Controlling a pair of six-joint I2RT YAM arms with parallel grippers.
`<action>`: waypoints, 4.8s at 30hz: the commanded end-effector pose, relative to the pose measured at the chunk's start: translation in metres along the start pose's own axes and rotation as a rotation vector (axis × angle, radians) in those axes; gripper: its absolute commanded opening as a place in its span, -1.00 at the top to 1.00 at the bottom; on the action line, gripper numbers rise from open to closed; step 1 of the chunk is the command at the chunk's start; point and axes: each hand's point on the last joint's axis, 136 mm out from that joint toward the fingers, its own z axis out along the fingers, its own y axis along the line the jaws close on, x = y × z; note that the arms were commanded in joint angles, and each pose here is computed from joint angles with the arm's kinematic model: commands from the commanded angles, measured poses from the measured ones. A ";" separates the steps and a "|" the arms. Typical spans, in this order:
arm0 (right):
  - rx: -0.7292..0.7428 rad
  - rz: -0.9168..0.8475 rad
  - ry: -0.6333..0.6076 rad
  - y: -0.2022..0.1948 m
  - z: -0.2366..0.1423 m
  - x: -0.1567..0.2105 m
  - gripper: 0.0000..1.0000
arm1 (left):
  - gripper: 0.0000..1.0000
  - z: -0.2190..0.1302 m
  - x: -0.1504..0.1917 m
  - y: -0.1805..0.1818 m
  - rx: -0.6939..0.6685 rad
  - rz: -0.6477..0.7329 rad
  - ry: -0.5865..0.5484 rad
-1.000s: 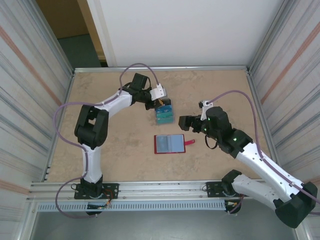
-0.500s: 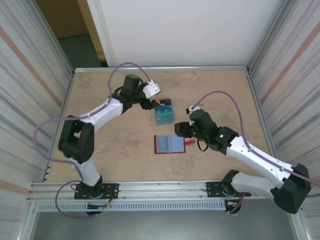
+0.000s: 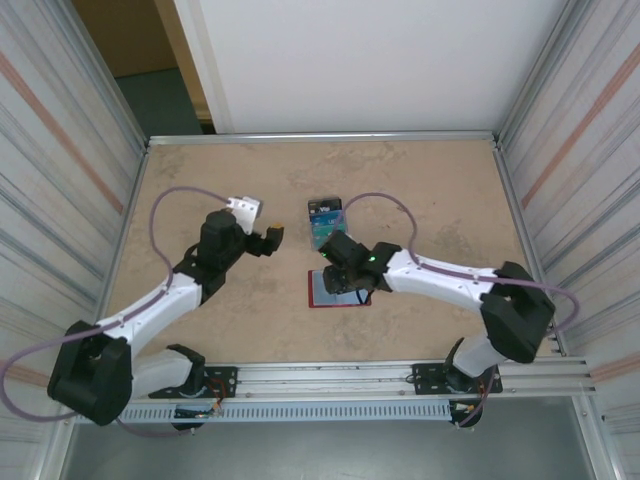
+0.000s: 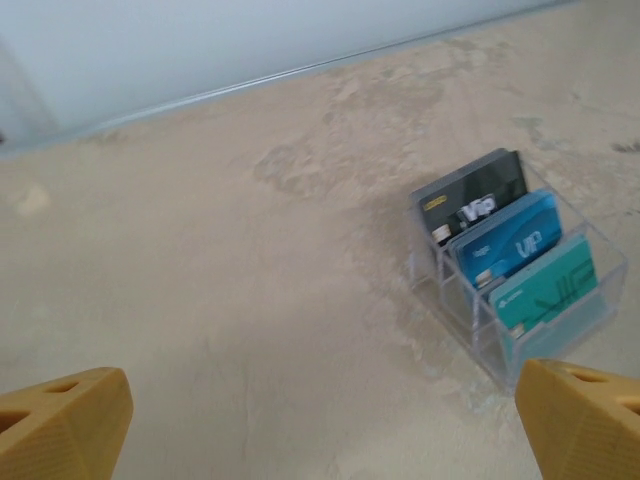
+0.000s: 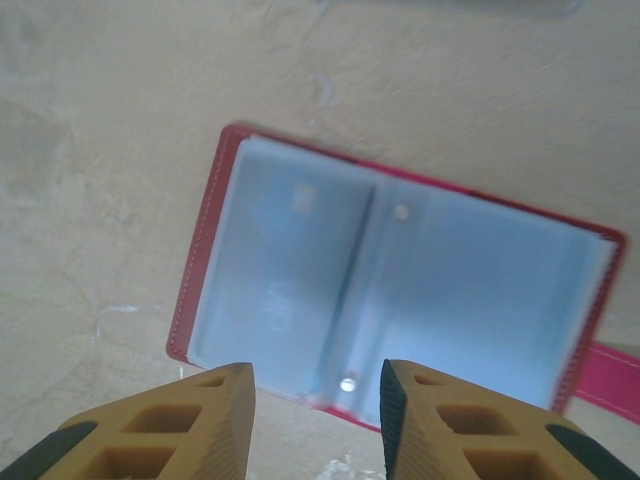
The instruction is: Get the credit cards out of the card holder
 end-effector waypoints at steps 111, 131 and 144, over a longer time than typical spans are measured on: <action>0.032 0.094 0.098 -0.070 -0.001 0.025 0.28 | -0.97 -0.032 0.081 -0.101 -0.160 0.294 0.144; -0.293 0.259 0.117 -0.019 -0.006 0.015 0.45 | -0.97 -0.020 0.126 -0.124 -0.063 0.244 0.264; -0.359 0.296 0.207 -0.007 0.020 0.031 0.51 | -0.97 -0.020 0.125 -0.123 -0.067 0.274 0.275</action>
